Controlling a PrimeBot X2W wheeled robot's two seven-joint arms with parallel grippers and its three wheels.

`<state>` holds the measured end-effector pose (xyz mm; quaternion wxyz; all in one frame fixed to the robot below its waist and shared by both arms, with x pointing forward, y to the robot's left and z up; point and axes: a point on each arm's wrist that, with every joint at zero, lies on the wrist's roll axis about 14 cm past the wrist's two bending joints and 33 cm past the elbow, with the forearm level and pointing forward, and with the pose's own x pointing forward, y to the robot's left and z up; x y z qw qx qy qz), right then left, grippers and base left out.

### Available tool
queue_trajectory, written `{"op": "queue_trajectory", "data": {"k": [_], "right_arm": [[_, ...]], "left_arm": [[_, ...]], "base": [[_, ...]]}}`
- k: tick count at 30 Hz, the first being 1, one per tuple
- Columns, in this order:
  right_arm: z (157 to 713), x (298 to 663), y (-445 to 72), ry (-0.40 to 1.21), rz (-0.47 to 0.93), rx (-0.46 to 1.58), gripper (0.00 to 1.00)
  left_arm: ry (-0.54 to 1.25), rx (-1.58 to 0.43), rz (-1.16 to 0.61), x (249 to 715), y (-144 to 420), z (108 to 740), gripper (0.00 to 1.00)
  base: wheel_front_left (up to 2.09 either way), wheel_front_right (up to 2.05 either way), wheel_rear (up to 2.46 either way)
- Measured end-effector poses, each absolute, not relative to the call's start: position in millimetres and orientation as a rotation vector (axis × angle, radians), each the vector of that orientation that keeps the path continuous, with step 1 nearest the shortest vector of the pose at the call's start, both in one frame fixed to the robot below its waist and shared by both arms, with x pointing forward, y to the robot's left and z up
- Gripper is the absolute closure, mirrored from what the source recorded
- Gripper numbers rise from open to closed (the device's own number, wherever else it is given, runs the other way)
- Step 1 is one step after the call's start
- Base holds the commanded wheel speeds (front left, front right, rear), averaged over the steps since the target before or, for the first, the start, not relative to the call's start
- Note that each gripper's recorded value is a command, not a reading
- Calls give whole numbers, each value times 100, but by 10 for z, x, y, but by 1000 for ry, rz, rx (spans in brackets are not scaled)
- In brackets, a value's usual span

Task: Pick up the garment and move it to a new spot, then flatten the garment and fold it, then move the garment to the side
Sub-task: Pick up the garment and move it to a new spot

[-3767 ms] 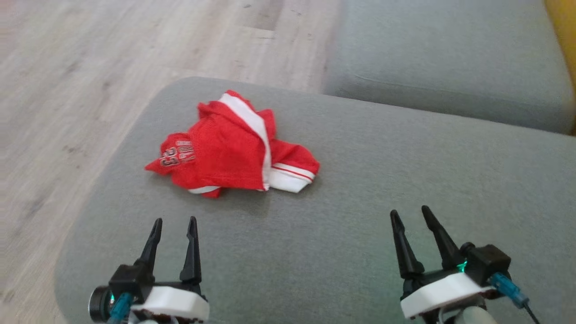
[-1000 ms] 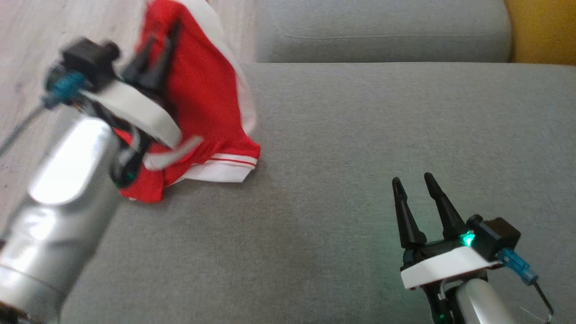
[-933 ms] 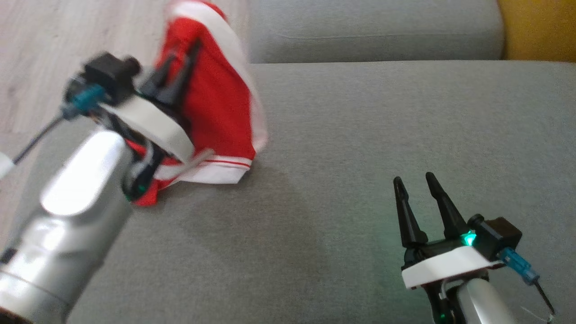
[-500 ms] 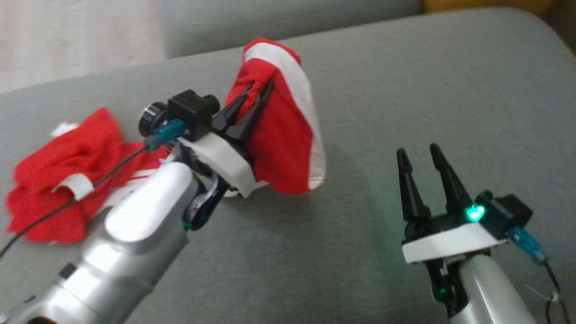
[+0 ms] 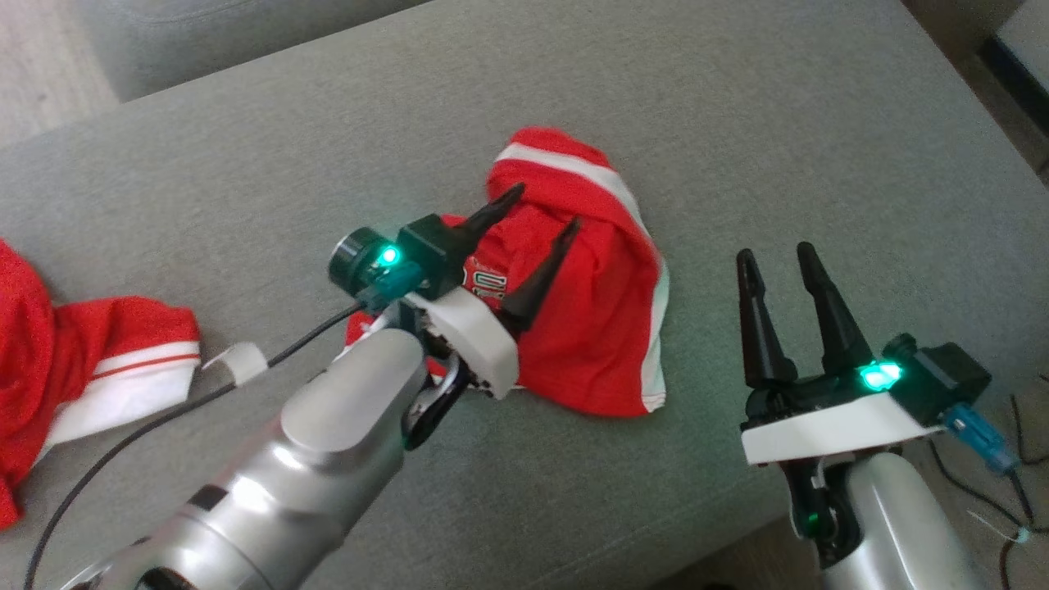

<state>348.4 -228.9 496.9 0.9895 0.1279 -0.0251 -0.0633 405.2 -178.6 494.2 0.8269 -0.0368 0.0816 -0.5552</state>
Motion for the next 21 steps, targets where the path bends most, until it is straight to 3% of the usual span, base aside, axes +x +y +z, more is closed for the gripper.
{"op": "queue_trajectory", "data": {"k": [10,16,21], "right_arm": [[5058,3641,-2135,-81,-65,260,0],[5065,3715,-1900,-80,11,238,0],[5085,3772,-1705,-82,73,222,0]], "left_arm": [[79,-35,-979,4421,-1205,5061,0],[19,-5,-672,4709,-184,5186,0],[0,-29,-479,4441,534,5154,0]], "base": [[0,0,0],[0,0,0],[0,0,0]]}}
